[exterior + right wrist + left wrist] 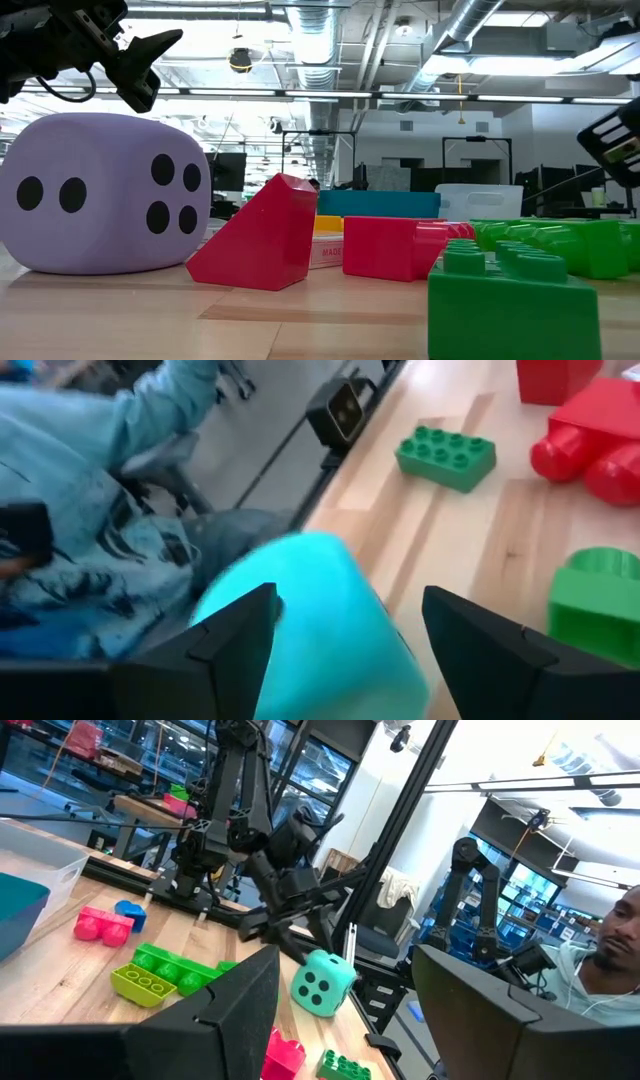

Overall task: Pick & Place Toys
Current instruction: Put the light blue dice into the transparent bin

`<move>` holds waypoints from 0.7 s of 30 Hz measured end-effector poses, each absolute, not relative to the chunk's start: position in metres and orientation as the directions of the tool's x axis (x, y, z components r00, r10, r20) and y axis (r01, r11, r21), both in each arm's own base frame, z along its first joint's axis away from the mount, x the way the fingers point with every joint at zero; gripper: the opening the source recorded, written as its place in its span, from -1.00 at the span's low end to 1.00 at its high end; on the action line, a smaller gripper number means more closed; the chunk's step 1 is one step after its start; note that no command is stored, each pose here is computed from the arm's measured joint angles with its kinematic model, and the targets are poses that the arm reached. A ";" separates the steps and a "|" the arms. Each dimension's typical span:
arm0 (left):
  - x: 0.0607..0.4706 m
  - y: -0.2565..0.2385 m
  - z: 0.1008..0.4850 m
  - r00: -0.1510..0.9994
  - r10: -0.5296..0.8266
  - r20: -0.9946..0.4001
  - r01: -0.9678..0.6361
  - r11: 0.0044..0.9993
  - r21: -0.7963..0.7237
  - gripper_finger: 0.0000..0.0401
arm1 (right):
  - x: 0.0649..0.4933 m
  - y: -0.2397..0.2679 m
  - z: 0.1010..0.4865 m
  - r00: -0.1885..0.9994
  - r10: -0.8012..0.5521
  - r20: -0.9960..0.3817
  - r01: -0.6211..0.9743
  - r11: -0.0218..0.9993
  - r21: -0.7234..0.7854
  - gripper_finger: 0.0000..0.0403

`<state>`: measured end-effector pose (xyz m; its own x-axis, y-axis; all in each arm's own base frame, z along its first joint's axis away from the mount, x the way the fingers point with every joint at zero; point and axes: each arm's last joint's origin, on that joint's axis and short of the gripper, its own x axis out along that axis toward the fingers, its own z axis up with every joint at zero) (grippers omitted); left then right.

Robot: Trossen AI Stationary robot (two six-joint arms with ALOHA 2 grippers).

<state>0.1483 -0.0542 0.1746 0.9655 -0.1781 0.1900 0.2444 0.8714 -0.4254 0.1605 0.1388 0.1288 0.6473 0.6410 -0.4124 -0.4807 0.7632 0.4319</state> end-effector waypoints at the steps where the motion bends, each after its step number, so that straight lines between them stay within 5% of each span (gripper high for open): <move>1: 0.148 -0.054 0.175 0.966 -0.178 0.190 0.244 0.871 -0.425 0.11 | 0.160 0.139 0.128 0.646 0.640 -0.416 -0.491 0.766 0.415 0.26; 11: 0.148 -0.054 0.175 0.966 -0.178 0.190 0.244 0.871 -0.425 0.11 | 0.159 0.141 0.130 0.639 0.652 -0.407 -0.563 0.758 0.330 0.48; 21: 0.148 -0.054 0.175 0.966 -0.178 0.190 0.244 0.872 -0.425 0.11 | 0.159 0.141 0.130 0.622 0.670 -0.406 -0.584 0.741 0.330 0.95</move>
<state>0.1484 -0.0542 0.1747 0.9656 -0.1781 0.1897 0.2442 0.8716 -0.4250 0.1587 0.1411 0.1298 0.6215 0.6702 -0.4056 -0.5844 0.7414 0.3297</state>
